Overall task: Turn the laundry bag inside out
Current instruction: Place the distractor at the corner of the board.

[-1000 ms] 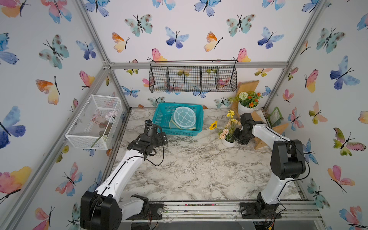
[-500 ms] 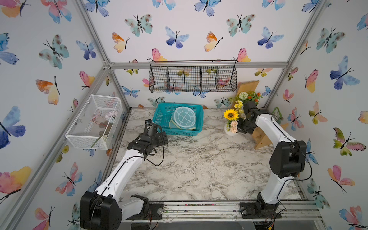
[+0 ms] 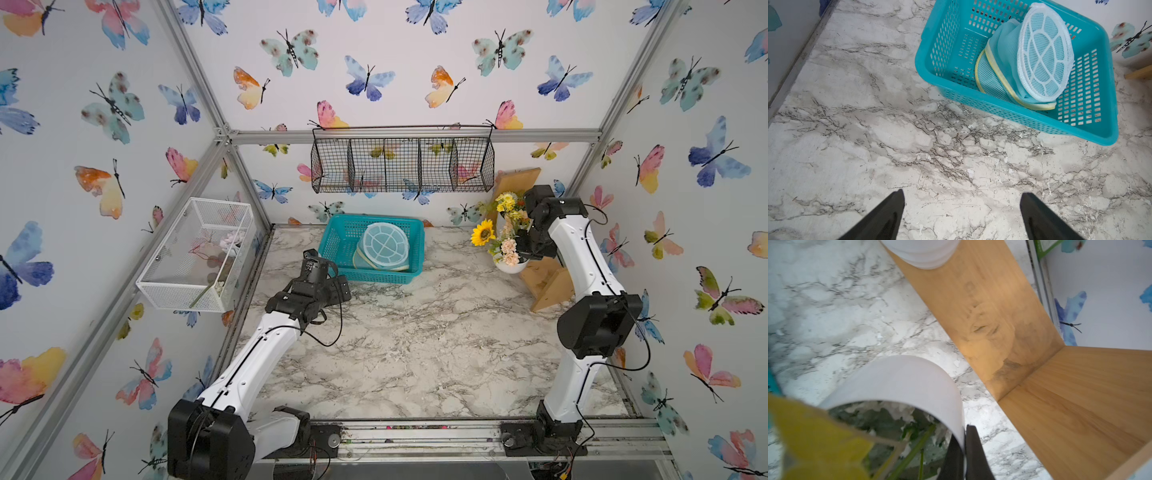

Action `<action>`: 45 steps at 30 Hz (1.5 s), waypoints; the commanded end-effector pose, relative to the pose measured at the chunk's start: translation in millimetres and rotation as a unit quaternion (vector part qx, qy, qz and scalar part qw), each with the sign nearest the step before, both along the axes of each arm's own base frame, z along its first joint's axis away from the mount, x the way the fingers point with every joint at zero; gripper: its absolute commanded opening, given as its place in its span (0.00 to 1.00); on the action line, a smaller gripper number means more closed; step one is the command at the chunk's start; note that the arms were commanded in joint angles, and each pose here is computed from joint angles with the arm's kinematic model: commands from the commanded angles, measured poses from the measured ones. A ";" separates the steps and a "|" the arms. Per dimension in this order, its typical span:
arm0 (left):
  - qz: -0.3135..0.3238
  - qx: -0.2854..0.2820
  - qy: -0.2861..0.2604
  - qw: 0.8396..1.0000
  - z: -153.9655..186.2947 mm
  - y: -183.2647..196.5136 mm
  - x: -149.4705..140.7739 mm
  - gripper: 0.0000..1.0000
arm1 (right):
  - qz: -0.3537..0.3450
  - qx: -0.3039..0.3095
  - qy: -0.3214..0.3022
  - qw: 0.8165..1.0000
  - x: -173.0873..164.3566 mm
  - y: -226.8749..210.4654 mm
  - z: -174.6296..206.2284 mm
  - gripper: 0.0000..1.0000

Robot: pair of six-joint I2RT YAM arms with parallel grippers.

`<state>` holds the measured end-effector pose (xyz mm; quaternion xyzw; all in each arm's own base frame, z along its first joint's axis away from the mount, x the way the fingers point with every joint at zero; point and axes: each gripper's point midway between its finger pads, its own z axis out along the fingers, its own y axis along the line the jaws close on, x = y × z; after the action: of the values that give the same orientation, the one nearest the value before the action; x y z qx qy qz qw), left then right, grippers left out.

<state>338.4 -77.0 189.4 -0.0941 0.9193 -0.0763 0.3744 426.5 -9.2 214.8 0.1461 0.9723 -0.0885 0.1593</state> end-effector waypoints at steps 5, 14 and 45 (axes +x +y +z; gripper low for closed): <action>-0.004 -0.001 -0.016 1.000 14.0 -0.6 -0.5 0.94 | -0.047 -0.045 0.011 0.998 6.4 -46.7 -5.7 0.02; 0.000 0.006 -0.020 1.000 15.7 2.6 -2.6 0.94 | -0.081 -0.049 0.018 0.995 25.7 -84.1 -46.4 0.02; 0.019 0.023 -0.008 1.000 22.3 6.4 12.1 0.96 | -0.100 0.037 -0.065 0.992 -55.7 -69.3 46.0 0.61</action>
<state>349.3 -76.2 209.3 -0.0981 0.9152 -0.0691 0.3847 395.2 -85.8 265.9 0.2478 0.9368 -0.0712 0.2363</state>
